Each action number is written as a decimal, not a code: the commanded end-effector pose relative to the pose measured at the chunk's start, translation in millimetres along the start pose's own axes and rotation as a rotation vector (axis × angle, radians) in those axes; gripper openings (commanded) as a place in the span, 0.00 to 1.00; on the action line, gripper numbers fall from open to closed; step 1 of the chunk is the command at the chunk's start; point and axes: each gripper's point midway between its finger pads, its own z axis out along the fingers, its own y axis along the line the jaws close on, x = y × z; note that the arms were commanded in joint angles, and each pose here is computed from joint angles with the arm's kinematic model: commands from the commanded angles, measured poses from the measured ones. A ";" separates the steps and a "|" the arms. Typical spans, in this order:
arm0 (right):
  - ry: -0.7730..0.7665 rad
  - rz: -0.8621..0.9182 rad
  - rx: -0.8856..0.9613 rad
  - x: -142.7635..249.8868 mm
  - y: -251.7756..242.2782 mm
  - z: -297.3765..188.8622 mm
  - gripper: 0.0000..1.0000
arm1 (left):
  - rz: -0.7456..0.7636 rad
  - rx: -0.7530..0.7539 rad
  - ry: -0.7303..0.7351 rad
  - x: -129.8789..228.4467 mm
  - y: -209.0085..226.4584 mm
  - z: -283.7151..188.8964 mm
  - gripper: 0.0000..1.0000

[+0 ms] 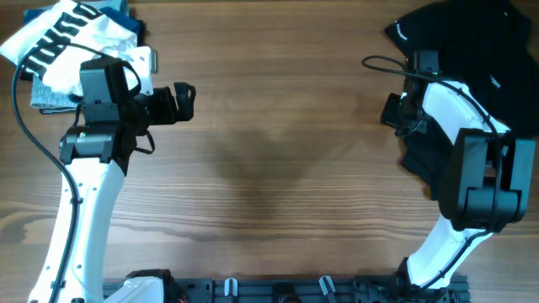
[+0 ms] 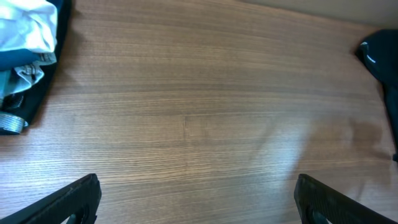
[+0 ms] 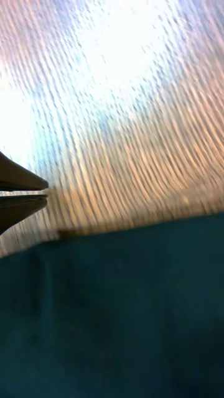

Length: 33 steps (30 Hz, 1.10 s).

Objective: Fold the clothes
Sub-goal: 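Reach both grippers to the black polo shirt and grasp its edges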

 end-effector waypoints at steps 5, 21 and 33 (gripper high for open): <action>-0.047 0.101 0.041 -2.6 -34.1 -48.4 0.66 | 0.020 -0.027 -0.030 -10.3 2.8 -1.1 1.00; 0.026 0.166 -0.020 34.3 -50.4 -1.3 0.04 | 0.015 -0.028 -0.022 -8.2 3.1 -0.9 0.96; -0.061 -0.390 -0.375 92.8 215.4 -79.0 0.04 | 0.013 -0.102 -0.036 -11.2 16.8 -2.1 0.71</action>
